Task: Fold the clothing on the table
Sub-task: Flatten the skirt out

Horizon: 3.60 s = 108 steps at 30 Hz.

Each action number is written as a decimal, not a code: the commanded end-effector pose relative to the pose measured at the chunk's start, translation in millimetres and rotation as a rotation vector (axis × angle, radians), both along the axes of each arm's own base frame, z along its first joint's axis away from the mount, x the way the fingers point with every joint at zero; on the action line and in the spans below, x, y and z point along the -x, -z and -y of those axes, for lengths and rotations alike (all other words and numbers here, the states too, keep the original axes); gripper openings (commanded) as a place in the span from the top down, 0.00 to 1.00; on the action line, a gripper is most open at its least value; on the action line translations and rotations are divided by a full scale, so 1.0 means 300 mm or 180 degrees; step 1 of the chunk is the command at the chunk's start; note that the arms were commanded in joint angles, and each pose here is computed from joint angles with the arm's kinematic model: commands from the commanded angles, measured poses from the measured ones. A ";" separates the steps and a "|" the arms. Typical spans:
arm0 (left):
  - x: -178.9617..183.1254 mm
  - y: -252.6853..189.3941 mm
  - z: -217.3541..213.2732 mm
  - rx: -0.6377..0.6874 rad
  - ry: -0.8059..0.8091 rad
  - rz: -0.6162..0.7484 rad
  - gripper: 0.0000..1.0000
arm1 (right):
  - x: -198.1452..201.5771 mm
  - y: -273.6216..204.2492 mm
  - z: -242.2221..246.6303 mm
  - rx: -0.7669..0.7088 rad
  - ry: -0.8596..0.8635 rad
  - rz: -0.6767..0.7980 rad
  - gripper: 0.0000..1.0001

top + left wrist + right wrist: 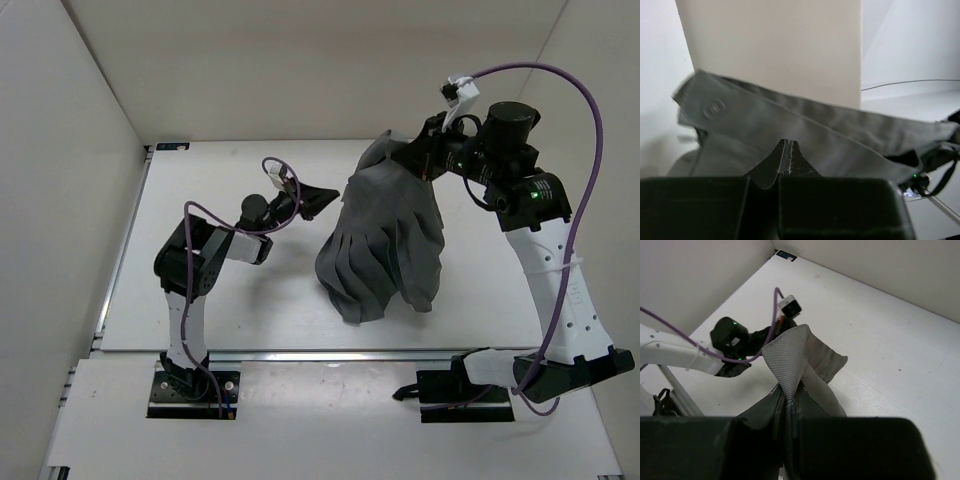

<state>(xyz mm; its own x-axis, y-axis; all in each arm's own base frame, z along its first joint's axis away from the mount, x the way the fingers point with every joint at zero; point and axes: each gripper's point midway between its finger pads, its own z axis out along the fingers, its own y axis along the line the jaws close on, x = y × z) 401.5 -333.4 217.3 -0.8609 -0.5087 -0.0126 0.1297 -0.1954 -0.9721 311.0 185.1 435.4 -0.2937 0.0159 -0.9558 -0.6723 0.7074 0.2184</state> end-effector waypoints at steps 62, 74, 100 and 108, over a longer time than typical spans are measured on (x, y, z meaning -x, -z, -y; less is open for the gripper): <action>0.368 -0.454 -0.023 0.0826 0.0499 0.2023 0.04 | 0.170 -0.166 -0.019 -0.0491 -0.0576 0.0466 1.00; 0.257 -0.327 0.030 0.0596 0.0277 0.1987 0.01 | 0.186 -0.177 -0.032 -0.0541 -0.0675 0.0453 1.00; 0.421 -0.549 -0.056 0.1052 0.0572 0.1949 0.99 | 0.138 -0.165 0.008 -0.0487 -0.0457 0.0509 1.00; 0.496 -0.606 -0.204 0.0799 0.0304 0.2223 1.00 | 0.085 -0.093 0.012 -0.0360 -0.0293 0.0340 1.00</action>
